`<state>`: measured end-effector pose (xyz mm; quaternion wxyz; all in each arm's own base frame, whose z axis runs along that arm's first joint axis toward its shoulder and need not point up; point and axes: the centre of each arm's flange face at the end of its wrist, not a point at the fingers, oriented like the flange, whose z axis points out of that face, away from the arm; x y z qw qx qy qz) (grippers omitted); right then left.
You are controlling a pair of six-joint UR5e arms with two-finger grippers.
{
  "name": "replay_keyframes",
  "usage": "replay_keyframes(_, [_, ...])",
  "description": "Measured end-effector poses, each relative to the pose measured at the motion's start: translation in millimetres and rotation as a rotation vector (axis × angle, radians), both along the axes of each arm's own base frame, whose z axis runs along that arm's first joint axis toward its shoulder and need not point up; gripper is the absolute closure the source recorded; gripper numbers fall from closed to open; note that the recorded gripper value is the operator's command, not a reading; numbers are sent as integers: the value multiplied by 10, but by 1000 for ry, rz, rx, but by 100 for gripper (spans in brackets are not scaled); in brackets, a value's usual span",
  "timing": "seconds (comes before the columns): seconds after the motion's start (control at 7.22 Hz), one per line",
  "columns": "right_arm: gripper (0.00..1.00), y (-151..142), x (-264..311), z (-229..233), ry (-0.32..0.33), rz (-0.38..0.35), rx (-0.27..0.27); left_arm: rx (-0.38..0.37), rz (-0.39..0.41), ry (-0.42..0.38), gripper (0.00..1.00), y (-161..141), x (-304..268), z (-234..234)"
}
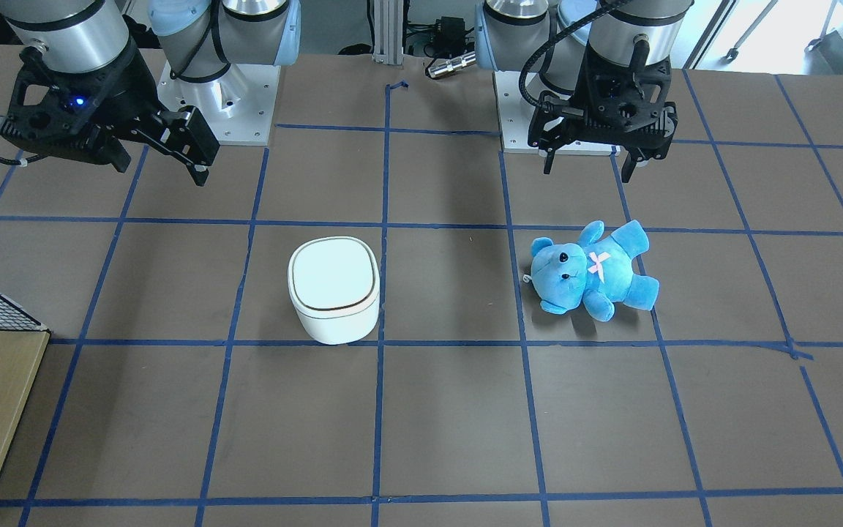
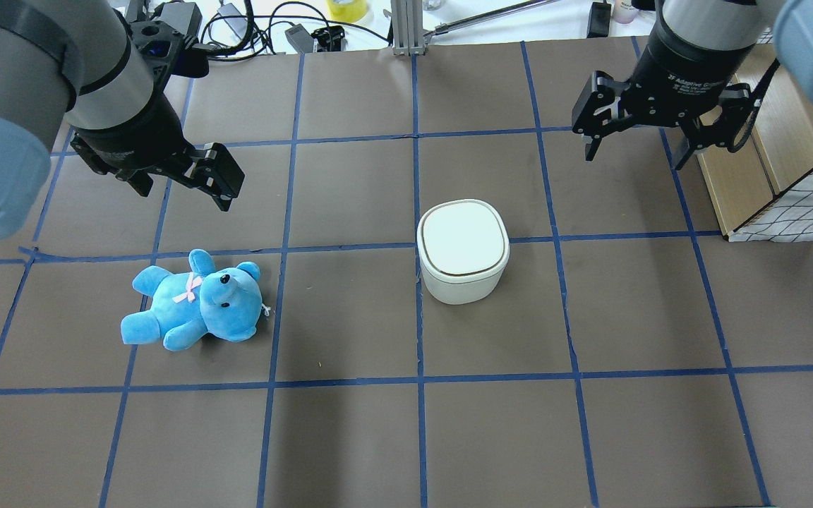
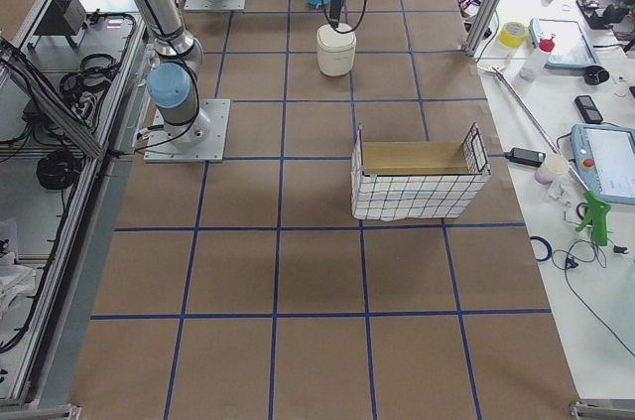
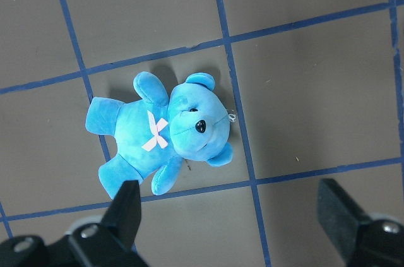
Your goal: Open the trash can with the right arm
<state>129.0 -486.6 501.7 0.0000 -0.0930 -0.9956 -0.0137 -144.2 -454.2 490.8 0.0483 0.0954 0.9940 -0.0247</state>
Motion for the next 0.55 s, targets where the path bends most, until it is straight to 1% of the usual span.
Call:
replay_keyframes(0.42, [20,-4,5,8,-2,0,-7,0,0,0,0,0,0,0])
replay_keyframes(0.55, [18,-5,4,10,-2,0,-8,0,0,0,0,0,0,0])
